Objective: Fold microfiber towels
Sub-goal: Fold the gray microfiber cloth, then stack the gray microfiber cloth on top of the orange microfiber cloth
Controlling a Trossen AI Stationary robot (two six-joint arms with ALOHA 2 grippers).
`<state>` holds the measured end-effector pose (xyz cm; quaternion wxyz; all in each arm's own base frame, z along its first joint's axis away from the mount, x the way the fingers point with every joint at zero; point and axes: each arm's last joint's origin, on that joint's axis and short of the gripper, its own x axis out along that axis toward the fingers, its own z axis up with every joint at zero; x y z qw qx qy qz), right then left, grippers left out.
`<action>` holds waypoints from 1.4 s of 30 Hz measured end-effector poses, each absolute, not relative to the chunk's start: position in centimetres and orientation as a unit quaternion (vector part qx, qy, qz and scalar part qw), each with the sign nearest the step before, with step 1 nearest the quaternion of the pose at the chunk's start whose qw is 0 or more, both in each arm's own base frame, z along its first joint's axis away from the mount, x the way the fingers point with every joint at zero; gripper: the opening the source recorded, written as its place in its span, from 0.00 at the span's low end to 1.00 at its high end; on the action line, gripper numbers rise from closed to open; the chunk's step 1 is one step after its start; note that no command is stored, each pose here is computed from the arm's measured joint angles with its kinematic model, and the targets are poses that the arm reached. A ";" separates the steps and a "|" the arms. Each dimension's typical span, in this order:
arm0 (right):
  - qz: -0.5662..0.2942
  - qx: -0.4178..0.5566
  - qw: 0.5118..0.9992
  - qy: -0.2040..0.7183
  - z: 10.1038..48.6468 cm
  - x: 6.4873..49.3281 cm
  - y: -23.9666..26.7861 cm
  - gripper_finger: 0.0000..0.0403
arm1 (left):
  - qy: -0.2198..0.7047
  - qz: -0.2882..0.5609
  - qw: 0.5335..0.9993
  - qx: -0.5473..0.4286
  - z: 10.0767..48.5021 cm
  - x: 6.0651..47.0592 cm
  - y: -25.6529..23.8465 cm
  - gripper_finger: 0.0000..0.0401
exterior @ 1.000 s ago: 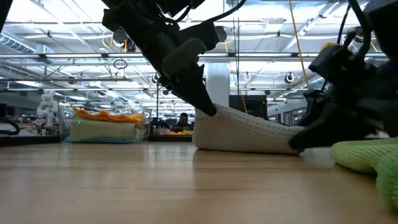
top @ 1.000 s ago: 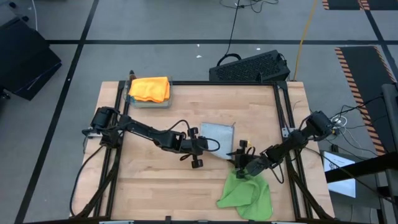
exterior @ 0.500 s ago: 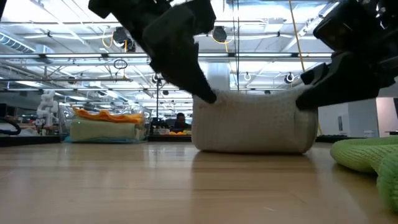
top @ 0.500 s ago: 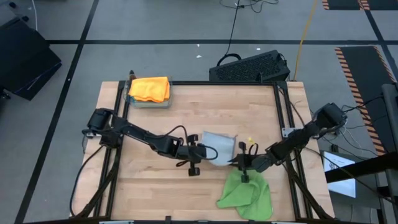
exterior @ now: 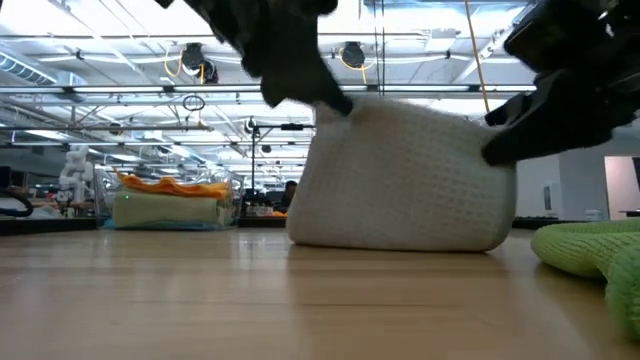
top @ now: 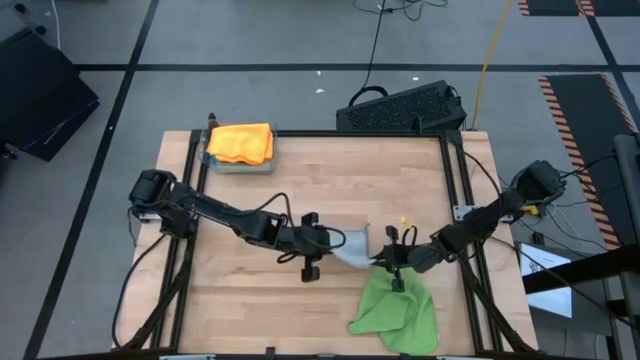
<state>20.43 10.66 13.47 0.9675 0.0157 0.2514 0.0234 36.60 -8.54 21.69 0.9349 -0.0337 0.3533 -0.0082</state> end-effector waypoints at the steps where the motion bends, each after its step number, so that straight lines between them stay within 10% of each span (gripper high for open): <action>1: 0.011 0.011 0.967 0.254 13.4 20.5 10.3 0.02 | 0.364 0.002 0.931 -0.032 21.4 36.6 -8.2 0.06; 24: -0.047 0.067 0.952 0.296 11.8 23.2 3.3 0.05 | 0.461 0.110 0.878 -0.066 18.1 36.6 -2.5 0.03; 42: -0.104 0.064 0.947 0.299 13.5 21.7 3.3 0.41 | 0.399 0.150 0.903 -0.059 18.7 37.6 -1.9 0.45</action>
